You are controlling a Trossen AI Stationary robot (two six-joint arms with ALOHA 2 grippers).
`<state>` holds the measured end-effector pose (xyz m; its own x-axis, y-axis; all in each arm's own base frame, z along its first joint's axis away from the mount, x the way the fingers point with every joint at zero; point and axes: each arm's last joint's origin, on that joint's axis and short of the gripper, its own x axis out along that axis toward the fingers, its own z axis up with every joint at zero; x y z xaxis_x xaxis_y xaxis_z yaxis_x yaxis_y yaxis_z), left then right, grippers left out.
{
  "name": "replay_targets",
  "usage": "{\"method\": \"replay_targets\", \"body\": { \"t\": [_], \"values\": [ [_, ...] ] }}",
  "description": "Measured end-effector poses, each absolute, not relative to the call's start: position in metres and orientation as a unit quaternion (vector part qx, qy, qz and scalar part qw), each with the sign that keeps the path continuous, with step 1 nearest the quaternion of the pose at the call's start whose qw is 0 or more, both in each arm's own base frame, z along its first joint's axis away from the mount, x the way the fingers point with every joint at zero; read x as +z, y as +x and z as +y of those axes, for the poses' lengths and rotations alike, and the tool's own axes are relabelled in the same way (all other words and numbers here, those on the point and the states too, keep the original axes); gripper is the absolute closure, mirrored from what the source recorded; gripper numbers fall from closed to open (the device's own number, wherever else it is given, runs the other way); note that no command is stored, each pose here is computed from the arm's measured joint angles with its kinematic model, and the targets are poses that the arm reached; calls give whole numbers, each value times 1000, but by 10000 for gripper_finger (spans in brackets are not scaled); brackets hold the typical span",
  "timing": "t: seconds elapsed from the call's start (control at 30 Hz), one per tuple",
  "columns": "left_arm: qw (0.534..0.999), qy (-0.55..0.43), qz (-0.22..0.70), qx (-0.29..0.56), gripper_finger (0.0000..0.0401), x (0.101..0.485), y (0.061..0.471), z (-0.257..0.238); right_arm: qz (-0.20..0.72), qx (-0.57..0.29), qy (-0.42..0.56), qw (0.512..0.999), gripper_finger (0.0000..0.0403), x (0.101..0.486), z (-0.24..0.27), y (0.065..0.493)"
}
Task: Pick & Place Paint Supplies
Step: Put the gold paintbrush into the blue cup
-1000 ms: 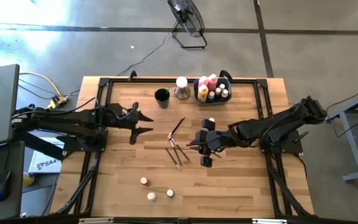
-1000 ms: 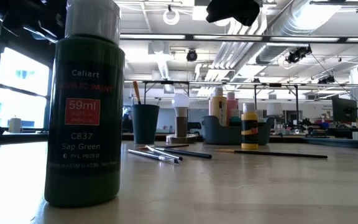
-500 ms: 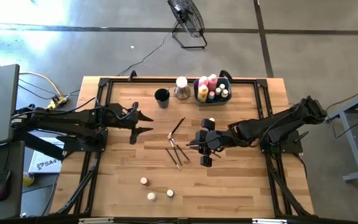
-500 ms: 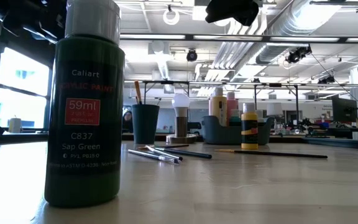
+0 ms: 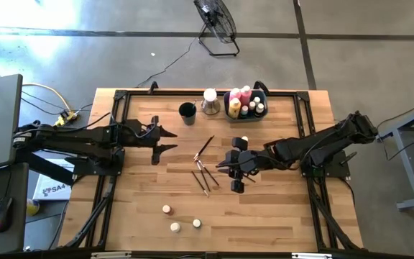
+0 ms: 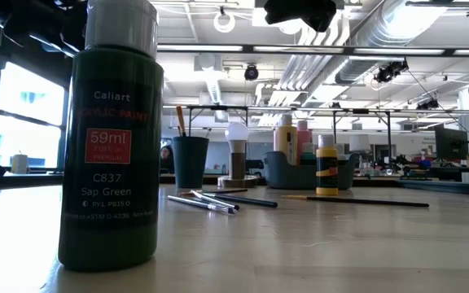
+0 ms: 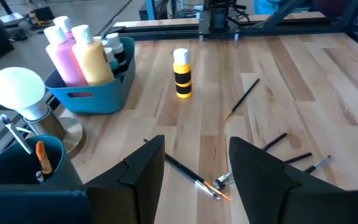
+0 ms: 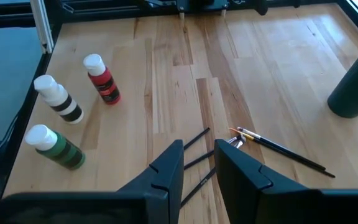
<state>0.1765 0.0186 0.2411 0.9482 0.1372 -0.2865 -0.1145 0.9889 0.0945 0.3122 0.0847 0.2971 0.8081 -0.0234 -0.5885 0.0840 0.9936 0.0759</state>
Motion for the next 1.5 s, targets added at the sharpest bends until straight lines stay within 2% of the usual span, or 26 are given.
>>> {"method": "replay_targets", "body": {
  "t": [1.5],
  "values": [
    [987, 61, 139, 61, 224, 243, 177, 19, 308, -28, 49, 950, 319, 297, 85, 312]
  ]
}}
